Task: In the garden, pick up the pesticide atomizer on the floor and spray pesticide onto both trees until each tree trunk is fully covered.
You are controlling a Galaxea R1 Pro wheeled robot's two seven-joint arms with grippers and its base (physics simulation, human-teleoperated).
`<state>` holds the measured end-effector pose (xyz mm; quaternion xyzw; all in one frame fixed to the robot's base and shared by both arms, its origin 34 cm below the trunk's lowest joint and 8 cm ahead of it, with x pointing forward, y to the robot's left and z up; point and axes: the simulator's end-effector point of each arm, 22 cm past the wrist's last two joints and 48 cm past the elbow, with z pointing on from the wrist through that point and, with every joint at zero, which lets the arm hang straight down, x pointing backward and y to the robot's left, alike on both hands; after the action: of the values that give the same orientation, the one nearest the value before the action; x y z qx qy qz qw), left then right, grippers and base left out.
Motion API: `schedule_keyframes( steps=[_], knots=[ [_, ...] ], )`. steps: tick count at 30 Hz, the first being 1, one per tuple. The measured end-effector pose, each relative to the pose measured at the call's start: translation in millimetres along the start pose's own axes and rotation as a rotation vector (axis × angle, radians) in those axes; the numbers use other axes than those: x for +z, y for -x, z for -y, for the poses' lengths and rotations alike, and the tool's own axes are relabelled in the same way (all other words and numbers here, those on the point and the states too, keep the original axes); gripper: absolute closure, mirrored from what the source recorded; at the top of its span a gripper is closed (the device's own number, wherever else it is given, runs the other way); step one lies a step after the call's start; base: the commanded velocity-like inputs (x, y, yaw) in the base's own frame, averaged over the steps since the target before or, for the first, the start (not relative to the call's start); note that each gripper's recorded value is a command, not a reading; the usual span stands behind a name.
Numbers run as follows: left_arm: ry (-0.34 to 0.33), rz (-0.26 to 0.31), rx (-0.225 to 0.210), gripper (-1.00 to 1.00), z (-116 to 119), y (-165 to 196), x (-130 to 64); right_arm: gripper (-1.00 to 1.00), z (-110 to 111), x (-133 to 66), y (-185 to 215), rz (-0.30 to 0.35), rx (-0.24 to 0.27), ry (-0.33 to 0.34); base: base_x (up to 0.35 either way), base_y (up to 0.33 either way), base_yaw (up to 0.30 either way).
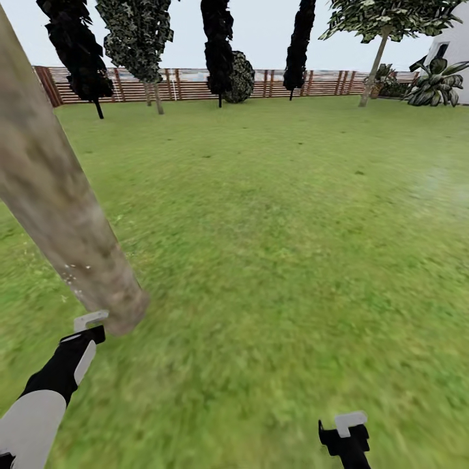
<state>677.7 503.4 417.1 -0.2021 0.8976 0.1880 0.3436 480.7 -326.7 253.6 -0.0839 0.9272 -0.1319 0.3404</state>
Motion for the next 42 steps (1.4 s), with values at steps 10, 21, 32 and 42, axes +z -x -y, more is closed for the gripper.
schedule_keyframes(
  steps=[10, 21, 32, 42],
  knots=[
    [0.001, 0.0, 0.001, 1.0, -0.3, 0.0, 0.0, -1.0, -1.3, -0.1, 0.3, 0.0, 0.0, 0.002, 0.232, -0.199, 0.088],
    [0.002, 0.001, 0.0, 1.0, -0.5, 0.2, 0.1, -1.0, -1.4, -0.1, 0.3, 0.0, 0.0, 0.002, 0.197, -0.211, 0.275],
    [0.001, 0.004, -0.002, 1.0, -0.6, 1.9, -0.9, -1.0, -0.9, -0.2, 1.9, 0.004, 0.0, 0.001, 0.153, -0.236, 0.265],
    [-0.002, 0.012, -0.008, 1.0, -0.9, 7.1, -4.0, -1.0, 0.5, -0.8, 6.9, 0.013, 0.002, -0.001, 0.112, -0.25, 0.22]
  ],
)
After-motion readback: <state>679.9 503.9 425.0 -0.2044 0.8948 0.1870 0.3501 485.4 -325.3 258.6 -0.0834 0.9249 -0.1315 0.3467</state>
